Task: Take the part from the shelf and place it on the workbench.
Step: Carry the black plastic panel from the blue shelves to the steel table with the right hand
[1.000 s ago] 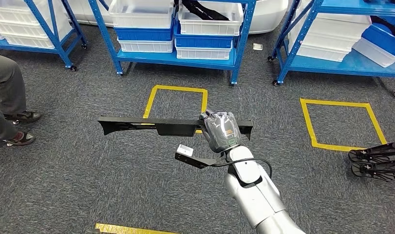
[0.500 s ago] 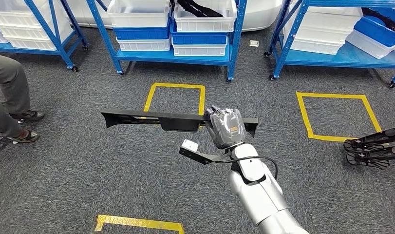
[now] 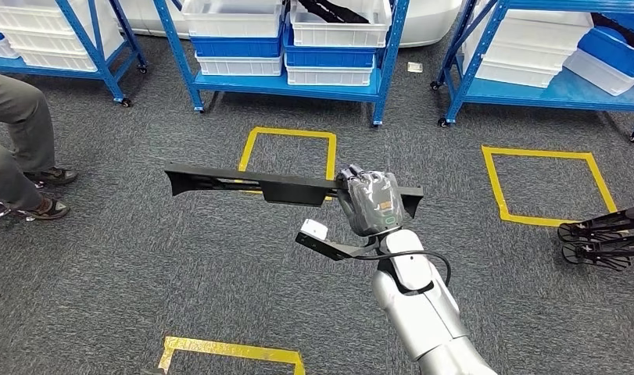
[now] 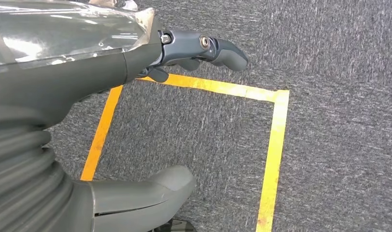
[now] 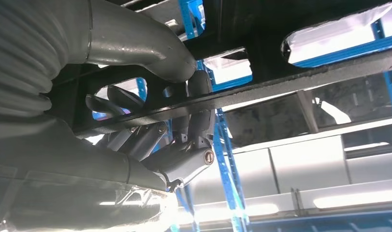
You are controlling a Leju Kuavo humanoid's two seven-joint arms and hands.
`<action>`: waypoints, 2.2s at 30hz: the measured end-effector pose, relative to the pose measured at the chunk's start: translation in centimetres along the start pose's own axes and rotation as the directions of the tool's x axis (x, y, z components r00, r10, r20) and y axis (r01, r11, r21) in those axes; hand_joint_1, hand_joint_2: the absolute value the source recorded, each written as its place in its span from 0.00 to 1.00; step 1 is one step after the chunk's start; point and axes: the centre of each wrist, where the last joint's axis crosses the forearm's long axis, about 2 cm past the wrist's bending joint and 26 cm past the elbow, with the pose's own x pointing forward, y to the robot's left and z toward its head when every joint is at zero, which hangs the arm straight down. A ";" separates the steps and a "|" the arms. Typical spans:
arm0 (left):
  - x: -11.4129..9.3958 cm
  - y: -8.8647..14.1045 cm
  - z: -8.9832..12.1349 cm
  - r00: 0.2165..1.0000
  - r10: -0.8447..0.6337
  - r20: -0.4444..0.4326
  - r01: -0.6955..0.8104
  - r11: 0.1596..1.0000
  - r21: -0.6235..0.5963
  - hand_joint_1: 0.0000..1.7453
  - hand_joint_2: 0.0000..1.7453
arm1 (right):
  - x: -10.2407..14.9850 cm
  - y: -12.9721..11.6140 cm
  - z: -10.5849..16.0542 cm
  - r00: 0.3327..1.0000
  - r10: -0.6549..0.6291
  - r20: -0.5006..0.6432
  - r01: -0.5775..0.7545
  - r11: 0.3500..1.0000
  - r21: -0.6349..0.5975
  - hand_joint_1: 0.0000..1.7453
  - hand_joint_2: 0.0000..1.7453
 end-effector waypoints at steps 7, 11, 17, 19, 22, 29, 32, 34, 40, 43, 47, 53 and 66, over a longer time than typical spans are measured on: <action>0.0 0.0 0.0 1.000 -0.005 -0.001 0.005 1.000 0.002 0.00 1.00 | -0.3 -0.1 0.0 1.000 -0.016 -0.013 0.016 1.000 -0.009 1.00 1.00; 0.1 -0.1 0.0 1.000 -0.003 -0.001 0.003 1.000 0.000 0.00 1.00 | -0.6 -0.2 0.1 1.000 -0.011 -0.022 0.011 1.000 -0.018 1.00 1.00; 0.1 -0.3 0.1 1.000 0.003 -0.003 -0.003 1.000 -0.010 0.00 1.00 | -1.0 0.1 0.8 0.999 -0.004 -0.034 0.004 1.000 -0.005 1.00 1.00; 0.1 -0.4 0.2 1.000 0.004 -0.003 -0.004 1.000 -0.012 0.00 1.00 | -1.1 0.0 0.8 0.999 -0.003 -0.034 0.003 1.000 -0.006 1.00 1.00; 0.1 -0.4 0.2 1.000 0.004 -0.001 -0.004 1.000 -0.013 0.00 1.00 | -1.1 0.0 0.7 0.999 -0.002 -0.036 0.002 1.000 -0.009 1.00 1.00; 0.0 -0.2 0.1 1.000 -0.001 0.002 0.001 1.000 -0.017 0.00 1.00 | -1.0 0.1 0.8 0.999 0.000 -0.041 0.000 1.000 -0.008 1.00 1.00; 0.0 -0.2 0.1 1.000 -0.001 0.002 0.001 1.000 -0.017 0.00 1.00 | -0.9 0.2 1.1 0.999 0.001 -0.044 -0.001 1.000 -0.003 1.00 1.00; 0.0 -0.2 0.1 1.000 -0.002 0.004 0.002 1.000 -0.017 0.00 1.00 | -0.9 0.2 1.1 0.999 0.001 -0.046 -0.002 1.000 -0.004 1.00 1.00; 0.1 -0.2 0.0 1.000 -0.002 0.008 0.002 1.000 -0.016 0.00 1.00 | -1.2 0.0 1.0 0.998 0.006 -0.058 -0.007 1.000 -0.014 1.00 1.00; 0.2 -0.2 0.0 1.000 -0.002 0.012 0.003 1.000 -0.018 0.00 1.00 | -1.6 -0.2 0.9 0.998 0.015 -0.066 -0.017 1.000 -0.025 1.00 1.00; 0.2 -0.3 0.0 1.000 -0.005 0.012 0.005 1.000 -0.023 0.00 1.00 | -2.1 -0.2 1.4 0.996 0.026 -0.080 -0.028 0.999 -0.023 1.00 1.00; 0.5 -0.5 -0.1 1.000 -0.001 0.016 0.001 1.000 -0.031 0.00 1.00 | -2.8 -0.8 1.4 0.995 0.044 -0.095 -0.048 0.998 -0.045 1.00 1.00; 0.6 -0.4 -0.2 1.000 0.025 0.012 -0.025 0.999 -0.036 0.00 1.00 | -3.1 -1.2 1.9 0.993 0.058 -0.107 -0.065 0.996 -0.059 1.00 1.00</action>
